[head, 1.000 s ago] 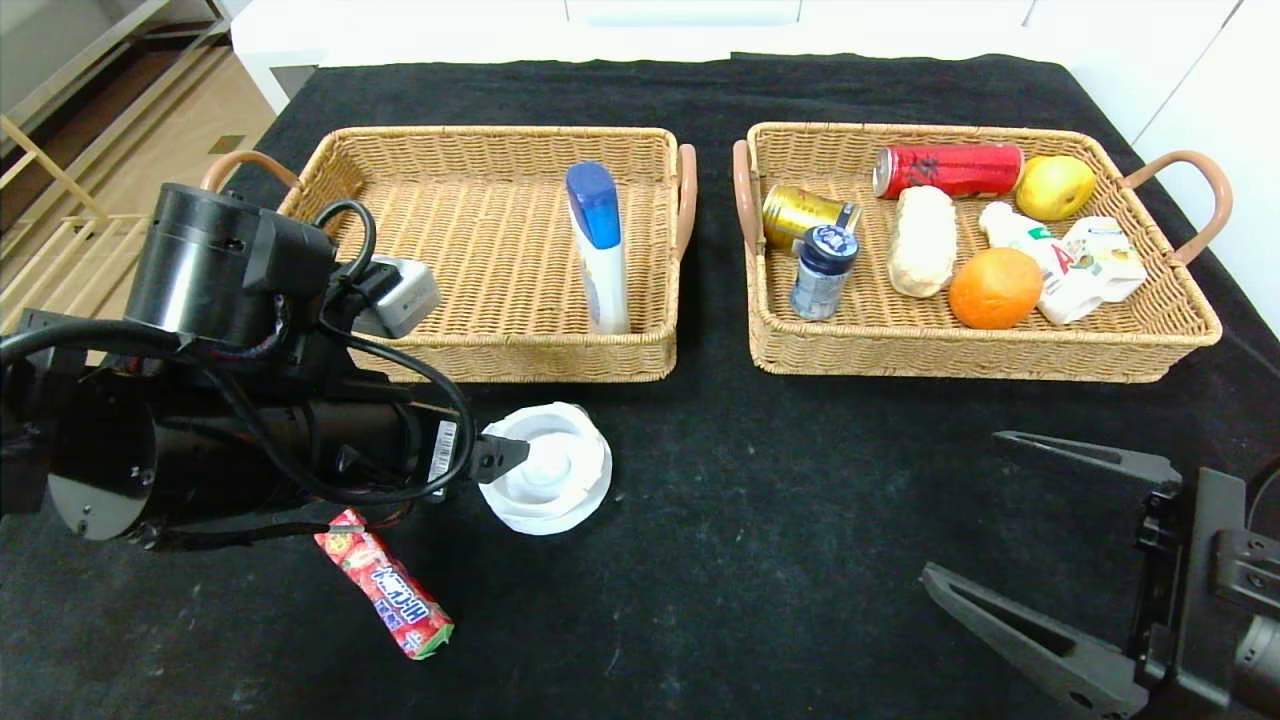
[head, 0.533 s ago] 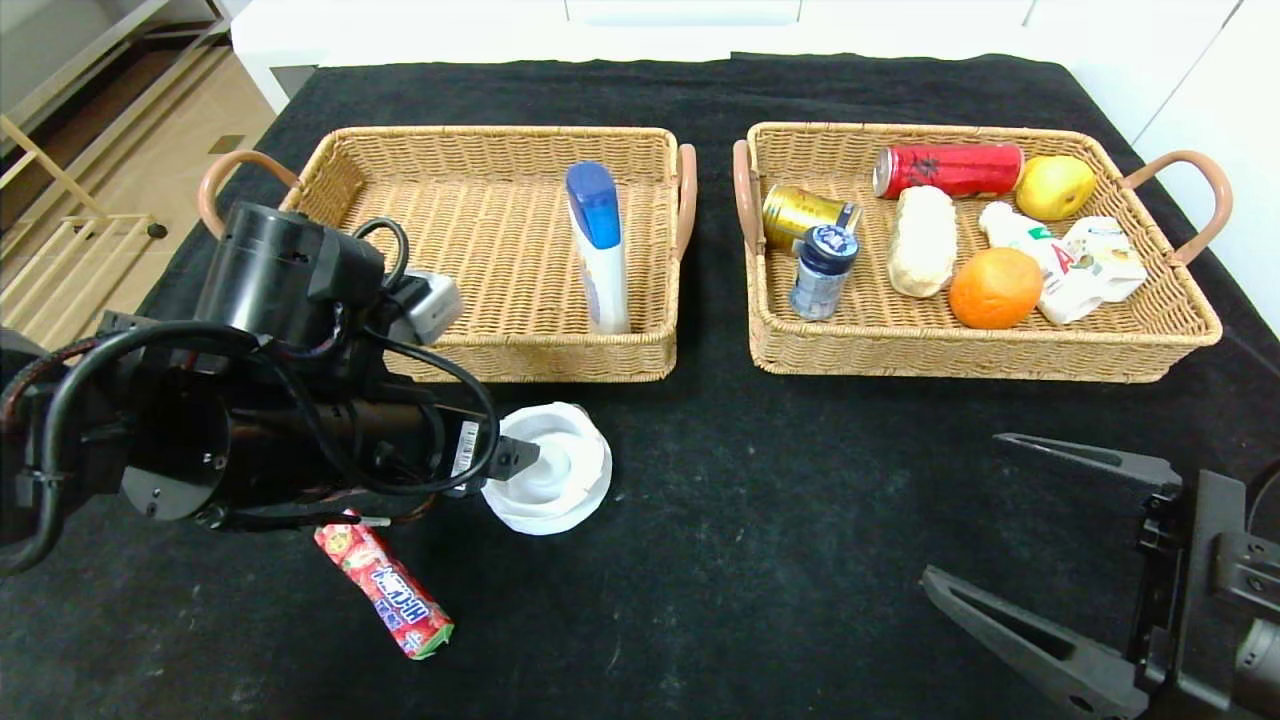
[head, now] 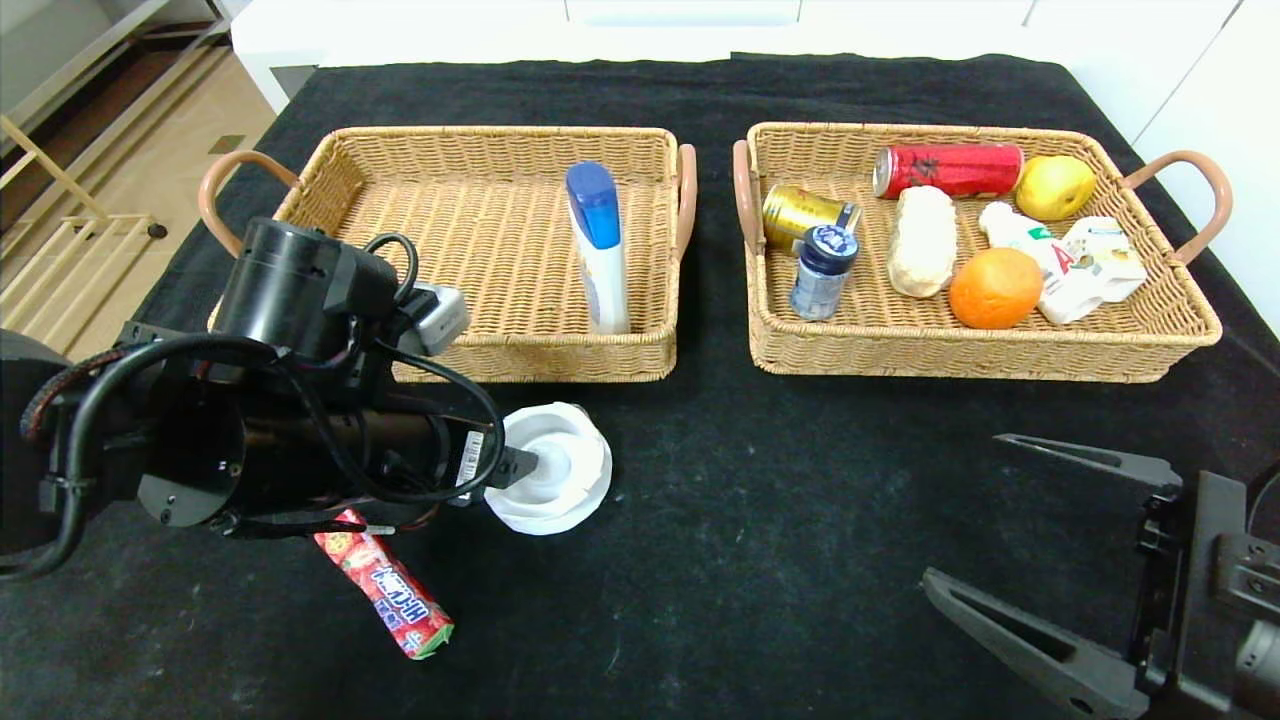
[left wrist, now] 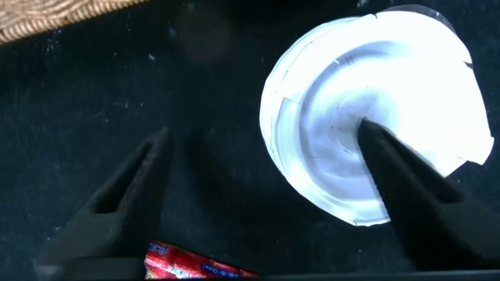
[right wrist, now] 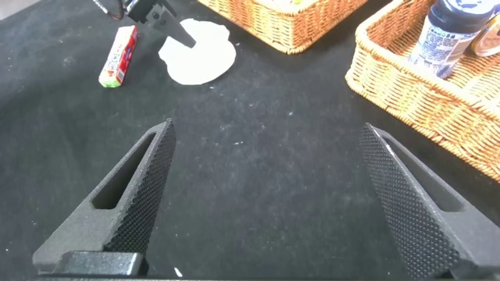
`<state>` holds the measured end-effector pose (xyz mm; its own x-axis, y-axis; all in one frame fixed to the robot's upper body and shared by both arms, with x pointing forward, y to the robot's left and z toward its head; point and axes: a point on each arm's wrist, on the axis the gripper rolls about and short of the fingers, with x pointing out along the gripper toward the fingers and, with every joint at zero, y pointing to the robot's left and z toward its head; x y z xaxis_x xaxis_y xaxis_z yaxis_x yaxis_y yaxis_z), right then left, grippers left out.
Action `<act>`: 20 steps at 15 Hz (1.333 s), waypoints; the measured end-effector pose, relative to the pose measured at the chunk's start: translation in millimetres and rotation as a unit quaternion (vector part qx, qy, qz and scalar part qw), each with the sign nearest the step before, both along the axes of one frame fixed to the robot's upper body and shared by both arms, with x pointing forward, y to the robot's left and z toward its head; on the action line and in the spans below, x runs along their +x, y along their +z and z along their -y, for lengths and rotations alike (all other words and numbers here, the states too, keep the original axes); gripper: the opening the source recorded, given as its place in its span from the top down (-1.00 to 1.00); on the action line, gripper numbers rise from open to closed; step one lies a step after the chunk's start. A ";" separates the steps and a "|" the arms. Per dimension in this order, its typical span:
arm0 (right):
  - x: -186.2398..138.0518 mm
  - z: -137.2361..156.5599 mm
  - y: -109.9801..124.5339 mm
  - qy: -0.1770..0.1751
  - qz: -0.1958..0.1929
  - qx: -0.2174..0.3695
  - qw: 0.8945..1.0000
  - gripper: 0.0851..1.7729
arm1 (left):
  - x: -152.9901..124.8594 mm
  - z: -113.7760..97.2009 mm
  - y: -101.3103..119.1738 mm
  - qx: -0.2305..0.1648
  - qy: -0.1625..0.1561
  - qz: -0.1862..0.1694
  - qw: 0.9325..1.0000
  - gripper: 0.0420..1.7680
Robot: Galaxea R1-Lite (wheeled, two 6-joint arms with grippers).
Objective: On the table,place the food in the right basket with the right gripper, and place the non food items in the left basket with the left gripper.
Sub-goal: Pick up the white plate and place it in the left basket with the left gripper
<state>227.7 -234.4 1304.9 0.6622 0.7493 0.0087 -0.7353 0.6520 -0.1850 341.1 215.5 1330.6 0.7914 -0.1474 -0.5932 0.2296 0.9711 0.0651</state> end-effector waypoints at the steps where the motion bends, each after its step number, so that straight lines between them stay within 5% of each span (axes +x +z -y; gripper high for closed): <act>1: -0.3 0.1 0.2 0.000 0.001 0.000 1.000 -0.93 | 0.3 0.2 -0.4 0.000 0.000 0.000 1.000 -0.59; 6: -0.2 0.6 0.3 0.000 0.000 0.001 1.000 -0.93 | 1.4 0.6 -4.7 0.004 -0.001 -0.008 1.000 0.13; 7: -0.2 0.6 0.3 0.000 0.000 0.001 1.000 -0.93 | 1.2 0.4 -6.3 0.005 0.000 -0.010 1.000 0.37; 8: -0.2 0.5 0.2 0.000 0.000 0.001 1.000 -0.93 | 1.2 0.6 -7.1 0.005 -0.001 -0.011 1.000 0.92; 20: 0.3 0.3 -0.3 -0.001 -0.001 0.000 1.000 -0.93 | 1.8 0.9 -10.8 0.008 0.000 -0.017 1.000 0.91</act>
<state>228.0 -234.7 1304.6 0.6636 0.7480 0.0064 -0.7346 0.6533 -0.1832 343.0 214.6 1319.8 0.7714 -0.1374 -0.6213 0.2314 0.9701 0.0727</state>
